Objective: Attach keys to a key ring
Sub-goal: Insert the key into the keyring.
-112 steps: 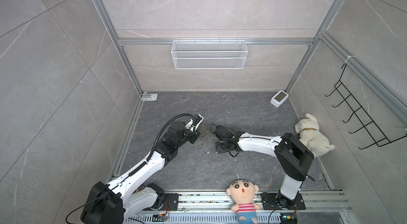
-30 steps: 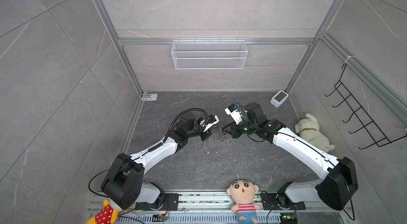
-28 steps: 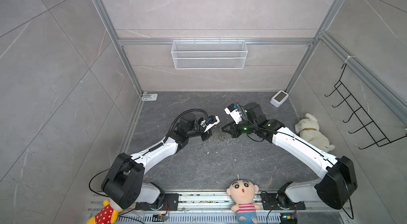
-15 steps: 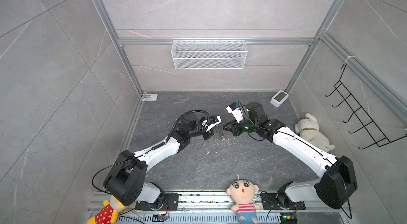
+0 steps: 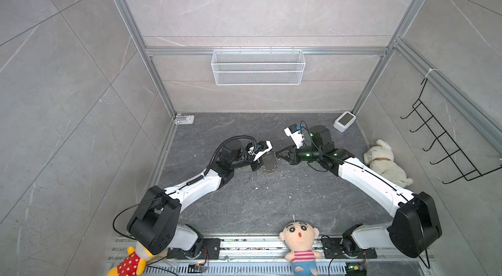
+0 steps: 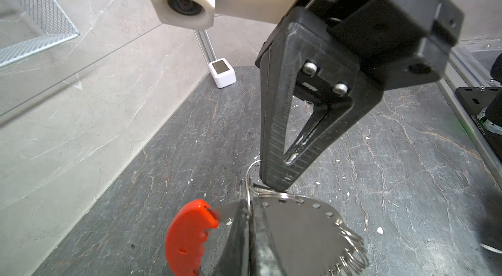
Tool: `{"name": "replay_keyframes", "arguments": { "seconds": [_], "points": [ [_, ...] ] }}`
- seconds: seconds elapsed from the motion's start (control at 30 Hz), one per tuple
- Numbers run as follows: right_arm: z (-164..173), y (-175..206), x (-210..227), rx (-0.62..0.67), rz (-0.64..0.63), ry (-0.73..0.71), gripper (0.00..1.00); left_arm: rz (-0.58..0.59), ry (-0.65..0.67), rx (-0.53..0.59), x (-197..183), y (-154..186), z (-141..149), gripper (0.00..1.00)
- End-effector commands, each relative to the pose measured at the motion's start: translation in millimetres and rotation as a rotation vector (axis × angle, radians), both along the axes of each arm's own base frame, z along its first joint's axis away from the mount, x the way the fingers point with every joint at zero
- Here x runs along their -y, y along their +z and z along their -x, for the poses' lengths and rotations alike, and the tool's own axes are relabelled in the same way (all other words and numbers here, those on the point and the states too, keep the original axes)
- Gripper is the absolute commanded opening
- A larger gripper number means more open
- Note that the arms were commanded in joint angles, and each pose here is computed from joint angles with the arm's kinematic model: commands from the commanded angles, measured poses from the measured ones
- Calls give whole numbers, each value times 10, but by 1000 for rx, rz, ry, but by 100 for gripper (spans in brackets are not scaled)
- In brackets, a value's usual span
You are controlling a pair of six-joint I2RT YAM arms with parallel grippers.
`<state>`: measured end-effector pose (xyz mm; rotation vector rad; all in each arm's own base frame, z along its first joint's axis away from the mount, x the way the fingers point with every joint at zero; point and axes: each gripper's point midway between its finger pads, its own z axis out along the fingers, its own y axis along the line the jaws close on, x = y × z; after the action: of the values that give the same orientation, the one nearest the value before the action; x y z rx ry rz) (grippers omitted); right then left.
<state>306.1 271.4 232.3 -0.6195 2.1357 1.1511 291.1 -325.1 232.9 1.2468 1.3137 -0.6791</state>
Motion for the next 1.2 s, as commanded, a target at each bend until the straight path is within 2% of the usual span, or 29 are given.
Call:
{"name": "replay_keyframes", "arguments": {
  "seconds": [0.0,0.17,0.33,0.7,0.9,1.17],
  "points": [
    [46,233,0,60,-54,18,0,84,-97,65,73,366,184,0],
    [126,253,20,59,-53,31,0,94,-104,62,93,388,173,0],
    [100,201,-2,16,-73,30,0,172,-121,89,91,577,227,0],
    [27,129,-69,-105,-177,42,0,263,-123,173,45,942,284,0],
    [12,256,-187,-179,-271,98,0,346,-142,200,19,1175,344,0],
    [78,398,-153,-195,-275,83,0,475,-168,182,-16,1457,389,0]
  ]
}}
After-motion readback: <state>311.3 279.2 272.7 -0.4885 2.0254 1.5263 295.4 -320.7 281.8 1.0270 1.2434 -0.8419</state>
